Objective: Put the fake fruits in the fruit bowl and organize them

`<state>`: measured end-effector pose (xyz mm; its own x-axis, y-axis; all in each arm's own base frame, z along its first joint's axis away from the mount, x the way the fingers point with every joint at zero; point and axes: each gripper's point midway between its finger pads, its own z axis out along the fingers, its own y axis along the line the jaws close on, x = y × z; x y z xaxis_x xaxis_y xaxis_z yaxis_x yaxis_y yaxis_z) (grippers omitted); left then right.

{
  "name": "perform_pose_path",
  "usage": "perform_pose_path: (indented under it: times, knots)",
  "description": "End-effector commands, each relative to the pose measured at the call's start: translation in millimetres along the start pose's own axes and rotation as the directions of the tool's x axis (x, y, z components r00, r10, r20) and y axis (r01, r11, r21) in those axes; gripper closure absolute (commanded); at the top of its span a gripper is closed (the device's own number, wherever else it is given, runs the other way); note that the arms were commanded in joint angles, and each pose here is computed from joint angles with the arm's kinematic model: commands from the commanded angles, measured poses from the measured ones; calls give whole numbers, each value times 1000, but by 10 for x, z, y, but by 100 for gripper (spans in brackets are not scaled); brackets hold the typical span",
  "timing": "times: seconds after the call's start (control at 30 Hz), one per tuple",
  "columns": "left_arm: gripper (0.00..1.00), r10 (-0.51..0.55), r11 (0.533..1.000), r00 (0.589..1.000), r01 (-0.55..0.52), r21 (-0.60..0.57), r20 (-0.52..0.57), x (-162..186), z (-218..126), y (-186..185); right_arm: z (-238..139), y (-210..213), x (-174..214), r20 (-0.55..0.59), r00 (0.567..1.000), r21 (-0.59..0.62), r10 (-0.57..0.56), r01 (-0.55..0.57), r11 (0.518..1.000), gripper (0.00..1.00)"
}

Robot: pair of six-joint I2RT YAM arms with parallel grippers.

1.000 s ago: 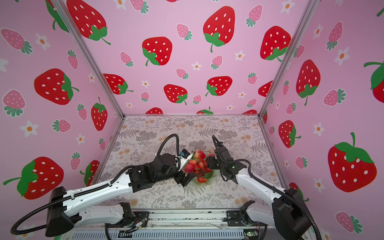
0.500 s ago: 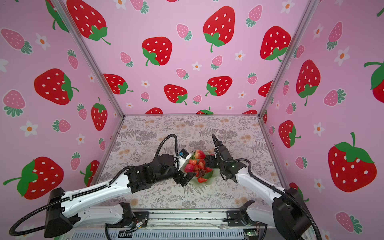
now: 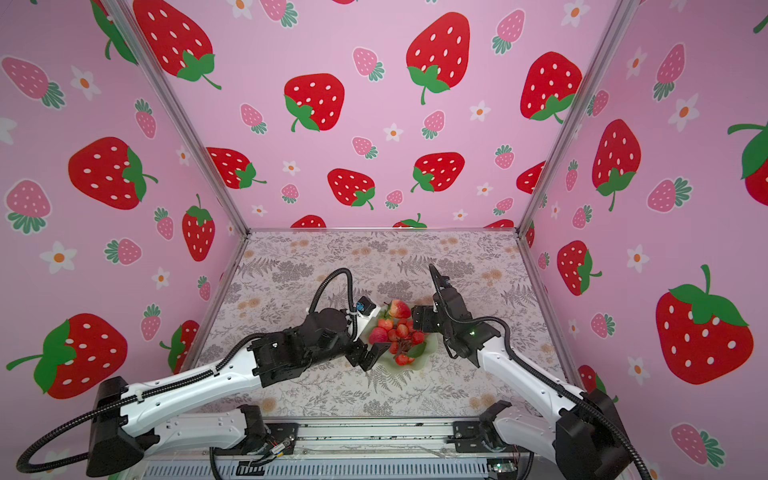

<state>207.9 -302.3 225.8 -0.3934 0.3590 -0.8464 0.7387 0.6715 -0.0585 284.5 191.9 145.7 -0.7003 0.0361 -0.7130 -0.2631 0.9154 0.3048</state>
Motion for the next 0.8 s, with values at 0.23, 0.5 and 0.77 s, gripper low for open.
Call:
perform_pose_path:
  times: [0.23,0.5,0.77]
  knots:
    - [1,-470,631,866,463,-622,169,649,-640,2537,-53,-1115,-1243,240,959,111,149,-179,978,3]
    - [1,-370,408,926,238,-881,79,1462,-707,3347,-200,-2275,-1023,430,901,611,-62,-239,754,1]
    - [1,-138,570,941,331,-752,309,1317,-506,3335,-104,-2204,-614,455,858,586,-238,-88,805,1]
